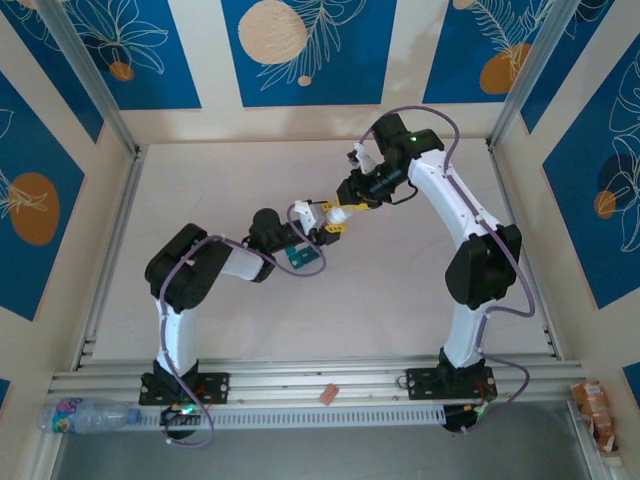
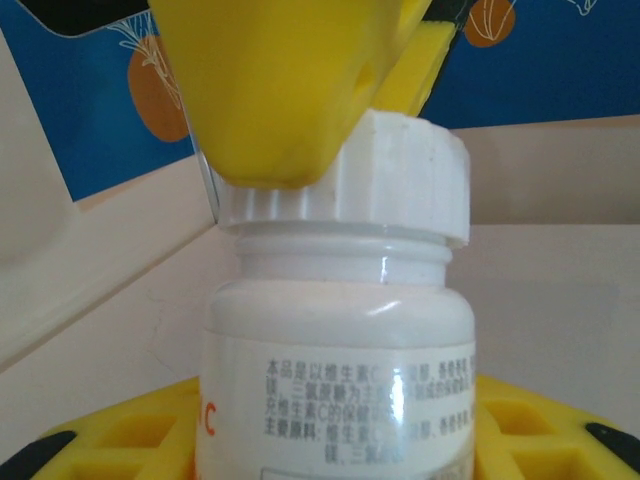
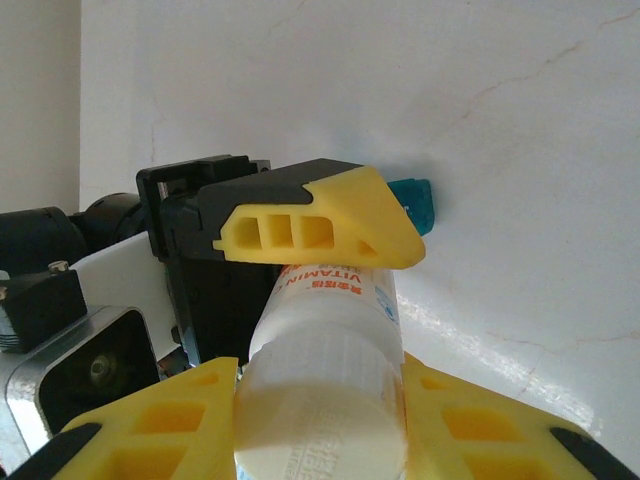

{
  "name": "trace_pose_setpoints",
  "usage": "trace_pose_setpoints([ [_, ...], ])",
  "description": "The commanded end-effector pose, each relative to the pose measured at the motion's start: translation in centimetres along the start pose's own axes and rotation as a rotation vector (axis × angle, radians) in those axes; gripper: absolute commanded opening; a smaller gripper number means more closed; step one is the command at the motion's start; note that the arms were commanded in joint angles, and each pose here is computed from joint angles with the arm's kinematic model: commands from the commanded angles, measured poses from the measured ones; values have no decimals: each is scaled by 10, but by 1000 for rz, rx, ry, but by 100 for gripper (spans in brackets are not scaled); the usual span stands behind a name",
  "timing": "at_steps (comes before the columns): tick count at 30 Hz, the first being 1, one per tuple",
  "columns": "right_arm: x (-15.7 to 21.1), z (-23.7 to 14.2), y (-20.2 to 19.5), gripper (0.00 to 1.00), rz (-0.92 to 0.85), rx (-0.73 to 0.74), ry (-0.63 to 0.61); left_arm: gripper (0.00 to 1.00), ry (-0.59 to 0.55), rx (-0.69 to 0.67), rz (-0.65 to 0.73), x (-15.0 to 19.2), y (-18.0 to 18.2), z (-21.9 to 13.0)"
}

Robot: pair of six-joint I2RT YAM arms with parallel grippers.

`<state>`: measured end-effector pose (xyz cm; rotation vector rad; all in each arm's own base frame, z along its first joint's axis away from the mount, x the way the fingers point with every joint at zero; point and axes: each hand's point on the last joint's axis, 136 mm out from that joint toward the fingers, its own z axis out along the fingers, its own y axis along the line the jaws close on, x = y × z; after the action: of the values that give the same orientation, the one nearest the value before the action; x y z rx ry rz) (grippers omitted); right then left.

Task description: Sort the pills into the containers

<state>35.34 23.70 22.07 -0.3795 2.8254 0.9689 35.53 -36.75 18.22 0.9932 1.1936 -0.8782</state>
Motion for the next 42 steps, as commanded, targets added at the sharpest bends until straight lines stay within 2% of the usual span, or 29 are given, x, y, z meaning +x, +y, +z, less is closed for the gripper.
trace_pose_setpoints([
  [1, 9, 20, 0, 30, -20, -3, 84, 0, -127, 66, 87, -43, -8, 2],
  [9, 18, 40, 1, 31, -38, 50, 130, 0, -137, 51, 67, -50, -7, 3],
  [19, 27, 62, 2, 35, 125, -25, 150, 0, -157, 49, 75, -60, -13, 8],
  [29, 21, 49, 0, 38, 149, -18, 116, 0, -137, 11, 49, -50, -8, 8],
  [36, 7, 22, 4, 47, 149, -39, 36, 0, -130, 3, -19, -46, -5, 8],
  [42, -1, 5, 10, 63, 127, -39, -22, 0, -122, 16, -42, -43, -8, 6],
])
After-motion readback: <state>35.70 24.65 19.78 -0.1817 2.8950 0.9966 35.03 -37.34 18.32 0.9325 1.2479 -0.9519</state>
